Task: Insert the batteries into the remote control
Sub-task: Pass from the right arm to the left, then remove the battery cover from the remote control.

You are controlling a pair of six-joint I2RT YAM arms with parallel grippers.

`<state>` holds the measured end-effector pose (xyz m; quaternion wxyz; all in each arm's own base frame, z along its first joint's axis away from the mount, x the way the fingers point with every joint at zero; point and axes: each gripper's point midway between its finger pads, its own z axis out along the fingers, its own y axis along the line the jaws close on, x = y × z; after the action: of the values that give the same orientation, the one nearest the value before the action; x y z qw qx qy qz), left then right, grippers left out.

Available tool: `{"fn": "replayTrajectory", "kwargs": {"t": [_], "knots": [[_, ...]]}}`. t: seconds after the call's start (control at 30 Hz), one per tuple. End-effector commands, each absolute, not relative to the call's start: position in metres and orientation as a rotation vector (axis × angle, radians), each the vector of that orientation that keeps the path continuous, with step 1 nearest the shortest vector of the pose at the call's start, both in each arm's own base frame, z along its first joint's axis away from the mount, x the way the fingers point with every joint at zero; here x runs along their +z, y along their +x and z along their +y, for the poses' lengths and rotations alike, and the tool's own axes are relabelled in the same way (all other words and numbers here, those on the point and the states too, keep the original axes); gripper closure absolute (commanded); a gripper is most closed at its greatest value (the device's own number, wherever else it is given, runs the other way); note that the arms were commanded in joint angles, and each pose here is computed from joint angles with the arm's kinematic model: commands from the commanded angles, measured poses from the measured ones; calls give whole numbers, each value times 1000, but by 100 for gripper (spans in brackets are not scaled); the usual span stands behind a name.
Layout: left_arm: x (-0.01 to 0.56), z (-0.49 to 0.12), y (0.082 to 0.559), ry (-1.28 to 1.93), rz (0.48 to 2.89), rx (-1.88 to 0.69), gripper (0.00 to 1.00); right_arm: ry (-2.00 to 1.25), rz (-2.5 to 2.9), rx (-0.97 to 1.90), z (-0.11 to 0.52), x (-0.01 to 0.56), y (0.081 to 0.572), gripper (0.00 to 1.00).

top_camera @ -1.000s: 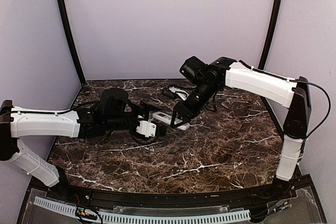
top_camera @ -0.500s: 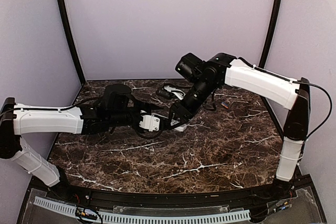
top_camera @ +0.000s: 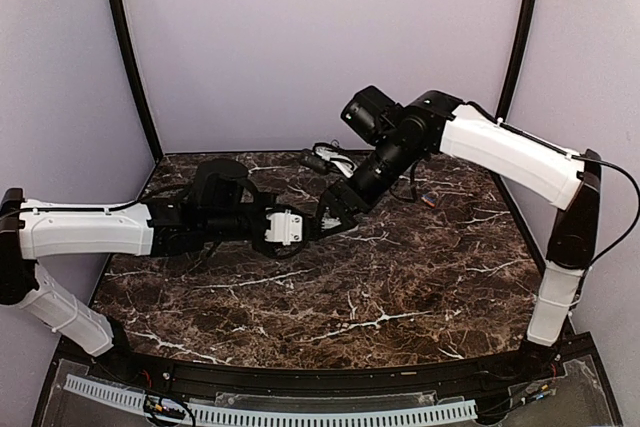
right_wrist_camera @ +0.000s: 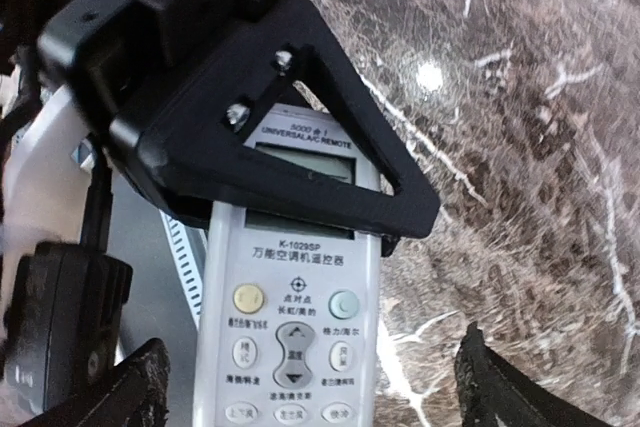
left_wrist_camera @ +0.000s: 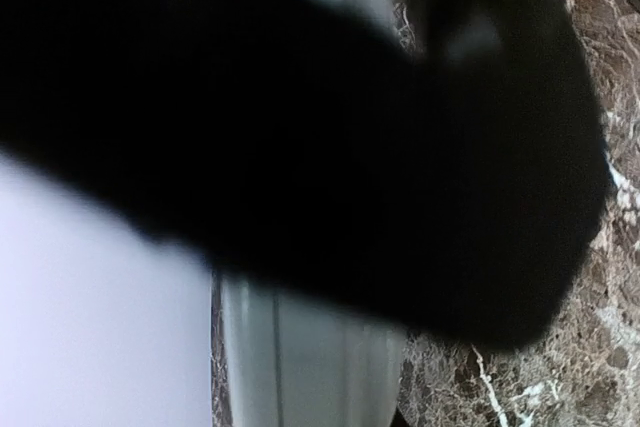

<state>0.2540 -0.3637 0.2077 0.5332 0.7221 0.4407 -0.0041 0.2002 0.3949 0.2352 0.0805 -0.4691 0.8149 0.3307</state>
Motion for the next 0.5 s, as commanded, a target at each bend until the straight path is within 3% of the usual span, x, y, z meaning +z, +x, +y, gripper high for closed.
{"fn": "replayTrajectory", "kwargs": {"t": [0.0, 0.23, 0.37, 0.47], "knots": [[264, -367, 243, 1444, 1206, -289, 100, -1359, 2042, 955, 390, 326, 210, 1], [286, -371, 230, 1093, 1552, -763, 100, -1168, 1370, 884, 352, 436, 197, 2], [283, -379, 225, 879, 1773, -1036, 100, -1155, 1067, 815, 335, 426, 177, 2], [279, -385, 220, 769, 1879, -1193, 100, -1165, 950, 772, 336, 416, 169, 9]]}}
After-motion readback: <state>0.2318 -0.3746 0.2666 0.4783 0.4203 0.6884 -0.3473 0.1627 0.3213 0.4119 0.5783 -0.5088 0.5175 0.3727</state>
